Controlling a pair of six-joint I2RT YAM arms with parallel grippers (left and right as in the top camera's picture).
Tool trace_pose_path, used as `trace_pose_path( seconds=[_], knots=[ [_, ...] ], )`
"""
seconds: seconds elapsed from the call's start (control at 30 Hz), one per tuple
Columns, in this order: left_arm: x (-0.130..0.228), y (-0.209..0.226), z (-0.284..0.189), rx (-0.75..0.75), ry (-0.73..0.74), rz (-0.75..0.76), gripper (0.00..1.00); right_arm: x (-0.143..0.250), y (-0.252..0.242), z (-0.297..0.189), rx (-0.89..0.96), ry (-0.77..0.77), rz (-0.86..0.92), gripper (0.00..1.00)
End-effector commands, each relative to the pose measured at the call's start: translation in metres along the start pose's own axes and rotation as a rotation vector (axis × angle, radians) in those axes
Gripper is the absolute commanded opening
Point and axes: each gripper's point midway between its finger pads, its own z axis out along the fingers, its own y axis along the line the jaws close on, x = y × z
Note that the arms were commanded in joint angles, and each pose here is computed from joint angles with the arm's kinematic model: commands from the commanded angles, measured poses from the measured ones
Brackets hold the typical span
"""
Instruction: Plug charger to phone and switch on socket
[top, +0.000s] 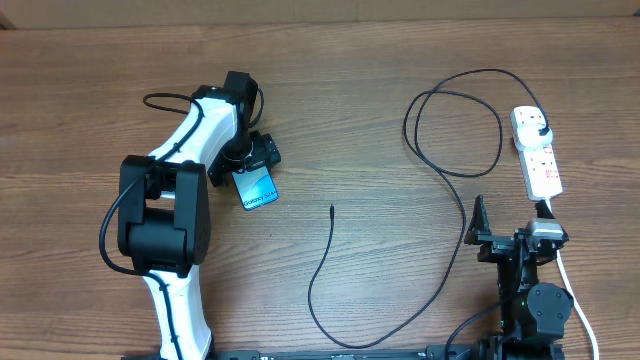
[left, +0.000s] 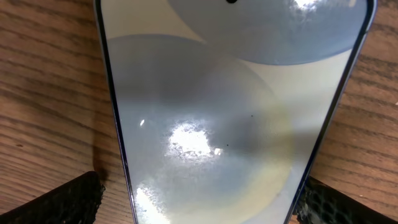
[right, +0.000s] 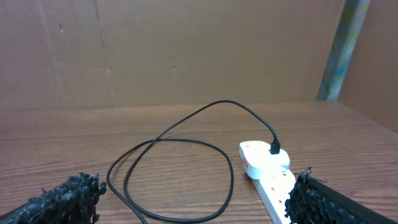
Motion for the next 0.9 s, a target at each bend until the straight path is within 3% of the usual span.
trace_pose_path(
  seconds=[0.0, 0.87],
  knots=[
    [0.0026, 0.0107, 0.0184, -0.069, 0.021, 0.030, 1.00, 0.0032, -0.0001, 0.0006, 0.002, 0.002, -0.001, 1.00],
    [0.0010, 0.0063, 0.0187, -0.047, 0.018, 0.049, 1.00, 0.0032, -0.0001, 0.0006, 0.002, 0.002, -0.001, 1.00]
  ],
)
